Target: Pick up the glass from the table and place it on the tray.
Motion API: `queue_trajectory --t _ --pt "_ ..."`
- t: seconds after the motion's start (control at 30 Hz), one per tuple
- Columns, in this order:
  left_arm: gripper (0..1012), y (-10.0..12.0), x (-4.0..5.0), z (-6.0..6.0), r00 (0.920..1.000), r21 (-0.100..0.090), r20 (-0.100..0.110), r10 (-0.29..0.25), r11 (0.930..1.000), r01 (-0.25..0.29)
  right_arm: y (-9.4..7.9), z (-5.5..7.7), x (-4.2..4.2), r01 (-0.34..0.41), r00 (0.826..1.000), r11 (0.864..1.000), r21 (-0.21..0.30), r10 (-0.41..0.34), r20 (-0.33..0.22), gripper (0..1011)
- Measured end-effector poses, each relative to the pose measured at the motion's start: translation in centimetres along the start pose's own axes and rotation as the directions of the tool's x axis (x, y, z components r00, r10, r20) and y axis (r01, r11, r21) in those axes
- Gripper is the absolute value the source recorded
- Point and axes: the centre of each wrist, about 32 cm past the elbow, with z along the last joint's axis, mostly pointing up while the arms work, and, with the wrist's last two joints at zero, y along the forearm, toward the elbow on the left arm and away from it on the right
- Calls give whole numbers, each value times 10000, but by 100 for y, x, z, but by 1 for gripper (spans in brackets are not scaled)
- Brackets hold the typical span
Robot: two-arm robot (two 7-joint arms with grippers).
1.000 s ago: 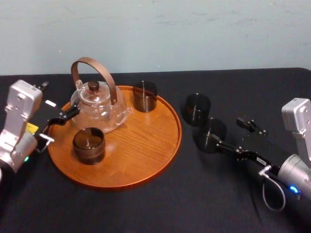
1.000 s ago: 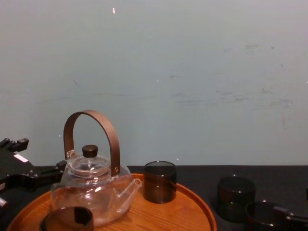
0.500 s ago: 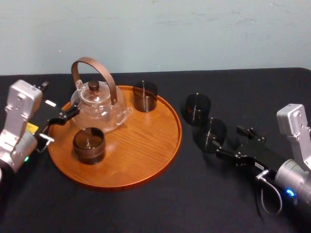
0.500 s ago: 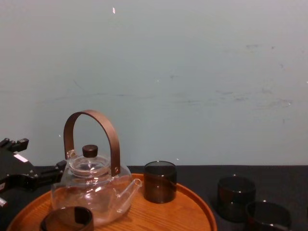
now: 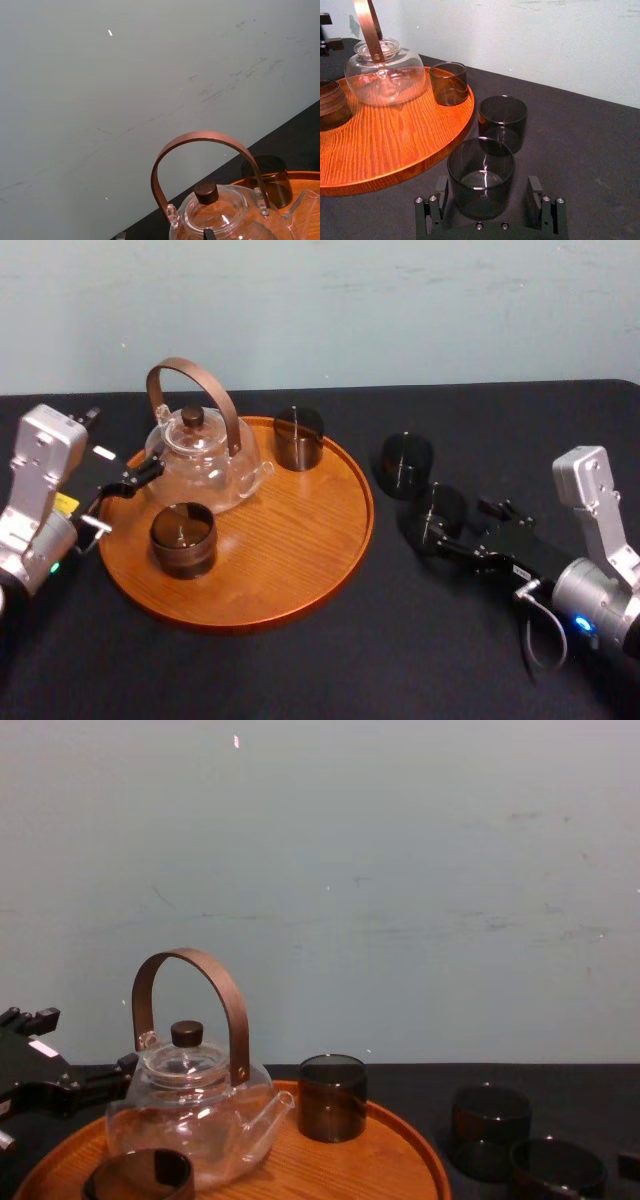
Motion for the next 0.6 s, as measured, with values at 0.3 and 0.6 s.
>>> queue_trajectory --t 0.3,0.6 --pt "1002 0 0 0 10000 0 -1 0 10000 0 120 46 -8 -149 9998 9999 -10 149 136 1002" --pt "1001 0 0 0 10000 0 -1 0 10000 0 256 66 6 -271 9996 9996 -112 273 120 1002"
